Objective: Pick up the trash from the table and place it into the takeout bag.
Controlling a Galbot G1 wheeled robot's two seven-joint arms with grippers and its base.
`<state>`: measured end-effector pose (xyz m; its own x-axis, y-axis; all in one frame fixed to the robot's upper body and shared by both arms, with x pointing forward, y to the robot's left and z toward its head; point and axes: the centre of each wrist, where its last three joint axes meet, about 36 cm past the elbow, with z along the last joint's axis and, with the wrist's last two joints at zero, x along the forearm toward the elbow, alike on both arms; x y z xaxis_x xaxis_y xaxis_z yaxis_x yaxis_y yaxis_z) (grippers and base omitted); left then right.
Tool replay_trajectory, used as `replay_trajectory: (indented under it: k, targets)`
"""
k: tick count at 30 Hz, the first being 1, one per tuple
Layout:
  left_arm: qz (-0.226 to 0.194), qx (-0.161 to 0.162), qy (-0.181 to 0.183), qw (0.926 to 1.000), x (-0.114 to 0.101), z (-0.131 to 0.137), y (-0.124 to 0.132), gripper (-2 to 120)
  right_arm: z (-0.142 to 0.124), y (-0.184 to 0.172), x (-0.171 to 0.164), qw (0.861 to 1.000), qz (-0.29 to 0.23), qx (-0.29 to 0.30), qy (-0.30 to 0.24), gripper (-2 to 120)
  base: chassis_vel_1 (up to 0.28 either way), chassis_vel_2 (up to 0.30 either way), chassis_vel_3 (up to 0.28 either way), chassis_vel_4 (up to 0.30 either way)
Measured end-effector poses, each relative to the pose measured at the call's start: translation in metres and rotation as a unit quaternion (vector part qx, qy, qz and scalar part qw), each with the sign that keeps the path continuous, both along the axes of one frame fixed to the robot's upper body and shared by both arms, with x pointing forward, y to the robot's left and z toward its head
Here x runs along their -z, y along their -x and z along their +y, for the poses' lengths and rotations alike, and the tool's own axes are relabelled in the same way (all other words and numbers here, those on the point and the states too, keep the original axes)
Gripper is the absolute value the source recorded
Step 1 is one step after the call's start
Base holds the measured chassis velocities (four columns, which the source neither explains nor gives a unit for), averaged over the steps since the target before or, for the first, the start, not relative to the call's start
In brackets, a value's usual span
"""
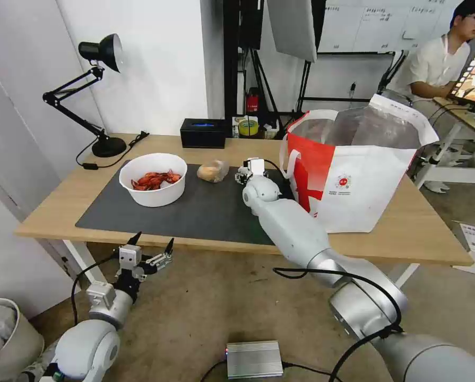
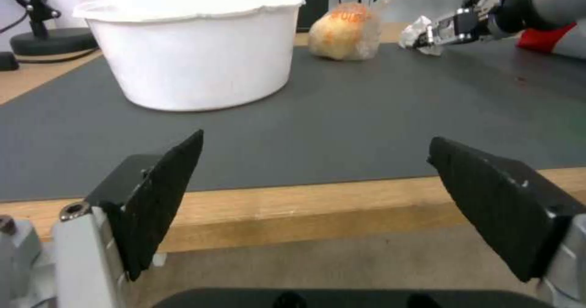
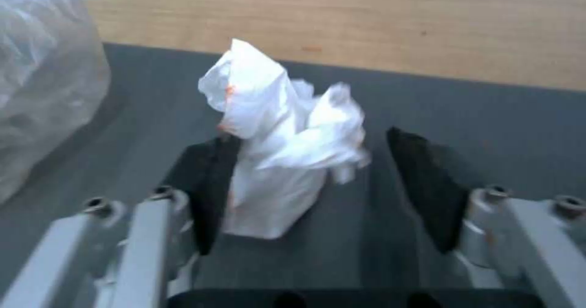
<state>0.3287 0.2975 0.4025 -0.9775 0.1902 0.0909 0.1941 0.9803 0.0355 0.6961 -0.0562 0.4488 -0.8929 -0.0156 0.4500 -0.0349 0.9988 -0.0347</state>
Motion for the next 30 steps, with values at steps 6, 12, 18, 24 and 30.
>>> replay_trajectory:
  k: [6, 12, 18, 24, 30]
  targets:
    - [-0.002, 0.0, 0.001, 1.0, -0.001, 0.0, -0.001, 100, -0.002, 0.002, 0.003, 1.0, 0.006, 0.004, -0.001, 42, 0.0, 0.0, 0.0, 0.0]
    - [-0.003, 0.001, 0.003, 1.0, -0.001, -0.001, -0.002, 100, -0.008, 0.001, 0.002, 1.0, 0.006, 0.008, -0.005, 18, 0.0, 0.0, 0.0, 0.0]
    - [-0.004, 0.0, 0.004, 1.0, -0.001, -0.001, -0.001, 100, -0.007, 0.002, 0.0, 1.0, 0.005, 0.007, -0.009, 0, 0.0, 0.0, 0.0, 0.0]
    - [-0.005, -0.001, 0.004, 1.0, -0.001, -0.001, -0.001, 100, -0.006, 0.005, -0.009, 1.0, -0.003, 0.001, -0.017, 0, 0.0, 0.0, 0.0, 0.0]
    - [-0.008, 0.0, 0.006, 1.0, -0.002, -0.002, -0.001, 100, -0.008, 0.024, -0.031, 0.999, -0.018, -0.017, -0.033, 0, 0.0, 0.0, 0.0, 0.0]
